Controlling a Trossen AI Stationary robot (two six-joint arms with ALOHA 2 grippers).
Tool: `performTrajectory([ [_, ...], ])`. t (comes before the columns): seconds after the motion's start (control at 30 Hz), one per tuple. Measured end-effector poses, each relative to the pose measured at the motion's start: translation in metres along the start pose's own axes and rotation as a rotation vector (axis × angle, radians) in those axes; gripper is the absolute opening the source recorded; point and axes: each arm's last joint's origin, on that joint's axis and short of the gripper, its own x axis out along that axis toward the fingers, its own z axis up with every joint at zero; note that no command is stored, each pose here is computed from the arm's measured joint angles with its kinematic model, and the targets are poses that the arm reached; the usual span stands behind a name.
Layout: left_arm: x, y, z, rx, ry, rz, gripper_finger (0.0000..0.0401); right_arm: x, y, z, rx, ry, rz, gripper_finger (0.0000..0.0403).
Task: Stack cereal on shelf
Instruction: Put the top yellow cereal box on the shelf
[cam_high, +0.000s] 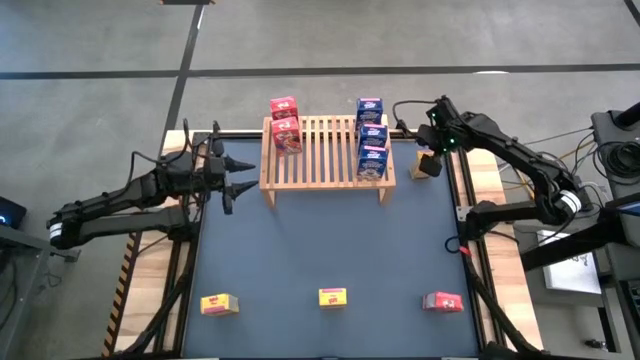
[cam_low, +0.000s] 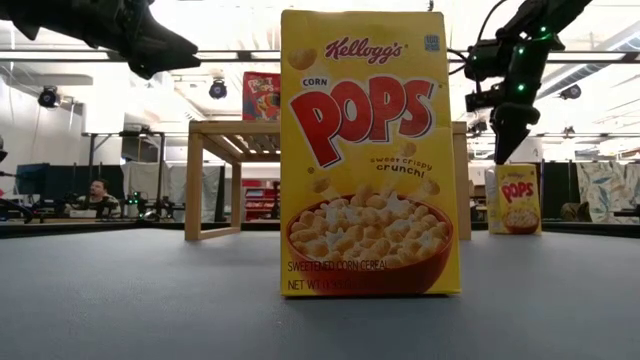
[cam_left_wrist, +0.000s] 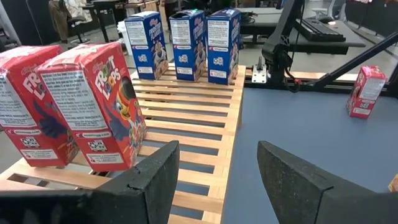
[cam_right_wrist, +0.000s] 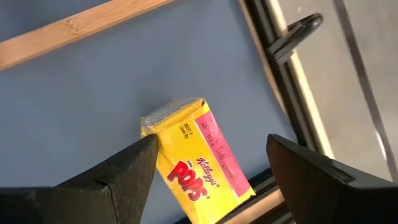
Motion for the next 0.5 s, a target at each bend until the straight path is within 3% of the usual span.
performTrajectory([
  [0.2, 0.000, 0.000, -0.001, 0.005, 0.006, -0.001, 0.0200, -0.015, 0.000, 0.000, -0.007, -0.017, -0.007, 0.0293],
  [0.5, 0.000, 0.000, -0.001, 0.008, 0.008, -0.001, 0.0200, -0.006, 0.001, -0.002, -0.105, 0.045, 0.044, 0.0292],
])
